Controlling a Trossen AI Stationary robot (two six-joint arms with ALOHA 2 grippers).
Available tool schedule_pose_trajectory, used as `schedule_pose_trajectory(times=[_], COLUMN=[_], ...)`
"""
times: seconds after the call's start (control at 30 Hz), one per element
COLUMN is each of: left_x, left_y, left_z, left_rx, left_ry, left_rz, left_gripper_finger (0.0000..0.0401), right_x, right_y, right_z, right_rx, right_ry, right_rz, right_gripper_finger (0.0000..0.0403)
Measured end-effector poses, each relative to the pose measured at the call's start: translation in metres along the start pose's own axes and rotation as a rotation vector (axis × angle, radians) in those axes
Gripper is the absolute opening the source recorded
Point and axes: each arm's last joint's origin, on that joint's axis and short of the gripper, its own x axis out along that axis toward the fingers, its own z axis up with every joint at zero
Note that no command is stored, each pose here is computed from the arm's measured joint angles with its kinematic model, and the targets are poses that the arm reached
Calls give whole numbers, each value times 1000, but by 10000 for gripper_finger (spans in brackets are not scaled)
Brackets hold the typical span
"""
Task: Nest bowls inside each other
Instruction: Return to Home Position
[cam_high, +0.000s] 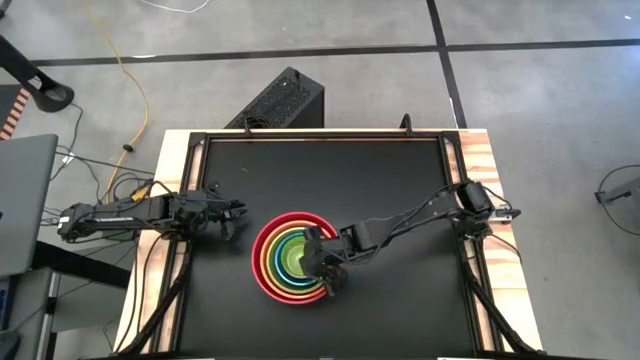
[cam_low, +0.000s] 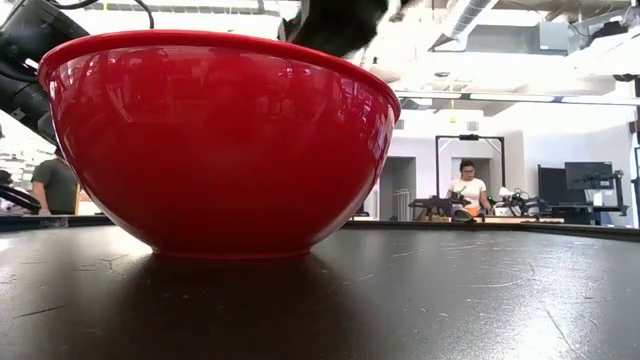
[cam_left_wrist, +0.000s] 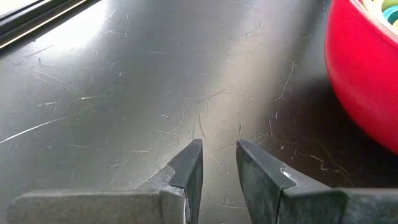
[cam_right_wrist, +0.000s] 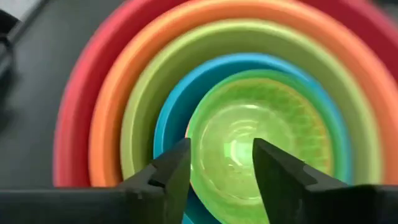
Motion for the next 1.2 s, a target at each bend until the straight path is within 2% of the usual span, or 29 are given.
schedule_pose_trajectory(times=[0.17,0.3,0.47,0.6,0.73,0.87,1.03,1.2], left_x=[0,0,0,0,0,0,0,0], left_y=[0,0,0,0,0,0,0,0], left_z=[0,0,0,0,0,0,0,0], left_rx=[0,0,0,0,0,0,0,0], left_ry=[0,0,0,0,1,0,1,0], left_rz=[-1,-1,0,0,0,0,0,0], left_gripper_finger=[87,87,87,87,87,87,87,87], right_x=[-32,-63,-102,-137,-171,-192,-194,-187], right_y=[-7,-10,-9,-8,-7,-1,9,17], right_z=[26,36,21,-1,-42,-94,-152,-199], right_rx=[11,-25,-30,10,68,136,206,243], right_ry=[21,119,296,288,151,-114,-487,-672], right_rz=[2,20,53,45,13,-29,-51,-55], right_gripper_finger=[206,202,183,160,134,111,96,90])
